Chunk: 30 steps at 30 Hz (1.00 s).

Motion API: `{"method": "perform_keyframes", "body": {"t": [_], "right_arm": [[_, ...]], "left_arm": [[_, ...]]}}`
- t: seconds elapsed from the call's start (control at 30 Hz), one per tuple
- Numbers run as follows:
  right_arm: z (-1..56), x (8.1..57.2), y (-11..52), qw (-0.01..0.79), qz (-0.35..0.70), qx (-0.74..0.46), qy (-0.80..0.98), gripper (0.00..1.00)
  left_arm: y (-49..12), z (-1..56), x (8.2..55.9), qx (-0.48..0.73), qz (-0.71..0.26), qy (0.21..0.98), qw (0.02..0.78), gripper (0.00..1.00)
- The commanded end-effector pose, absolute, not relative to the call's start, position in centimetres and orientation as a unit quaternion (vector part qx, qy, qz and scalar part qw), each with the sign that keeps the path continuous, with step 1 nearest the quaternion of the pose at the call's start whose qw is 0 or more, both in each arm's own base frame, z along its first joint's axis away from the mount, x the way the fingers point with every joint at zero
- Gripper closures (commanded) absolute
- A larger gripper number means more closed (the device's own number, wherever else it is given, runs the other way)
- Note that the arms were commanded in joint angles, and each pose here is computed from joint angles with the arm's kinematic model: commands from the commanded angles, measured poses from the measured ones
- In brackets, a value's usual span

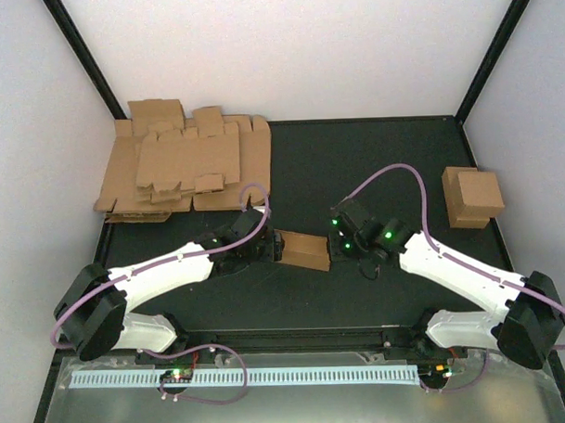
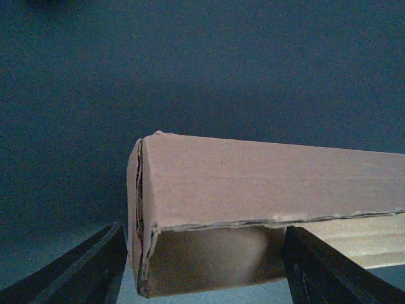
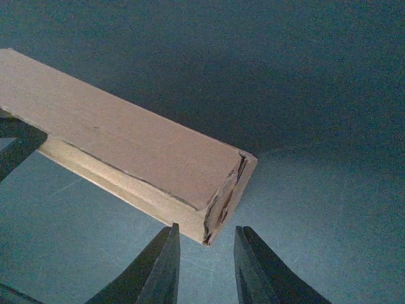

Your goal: Fold the paper box

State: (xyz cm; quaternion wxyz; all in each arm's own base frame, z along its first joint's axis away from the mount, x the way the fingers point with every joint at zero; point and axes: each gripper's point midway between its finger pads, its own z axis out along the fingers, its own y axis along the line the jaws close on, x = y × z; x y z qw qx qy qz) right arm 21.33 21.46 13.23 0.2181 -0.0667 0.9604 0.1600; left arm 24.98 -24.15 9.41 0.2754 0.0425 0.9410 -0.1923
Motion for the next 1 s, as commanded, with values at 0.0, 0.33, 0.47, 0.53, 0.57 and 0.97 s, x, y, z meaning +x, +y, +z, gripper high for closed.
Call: {"method": "perform_keyframes", "body": {"t": [0.0, 0.33, 0.47, 0.53, 0.57, 0.97], "right_arm": [[13.5, 22.3, 21.4, 0.229, 0.141, -0.060, 0.961, 0.73], [13.0, 22.1, 21.5, 0.219, 0.139, -0.060, 0.964, 0.97], [12.8, 21.6, 21.6, 0.210, 0.149, -0.060, 0.964, 0.98], [12.4, 21.3, 21.5, 0.204, 0.148, -0.059, 0.966, 0.98], [12.2, 21.2, 21.4, 0.201, 0.147, -0.059, 0.967, 0.98], [11.3, 20.8, 20.3, 0.191, 0.113, -0.064, 0.973, 0.98]], "left_arm": [[-23.4, 7.6, 23.6, 0.054, -0.161, 0.956, 0.237, 0.30], [-23.6, 7.7, 23.6, 0.057, -0.163, 0.956, 0.238, 0.30], [-23.6, 7.6, 23.6, 0.056, -0.163, 0.956, 0.236, 0.30], [-23.6, 7.6, 23.6, 0.055, -0.163, 0.956, 0.236, 0.30], [-23.6, 7.6, 23.6, 0.055, -0.164, 0.956, 0.237, 0.30], [-23.5, 7.4, 23.6, 0.053, -0.159, 0.957, 0.236, 0.30]]}}
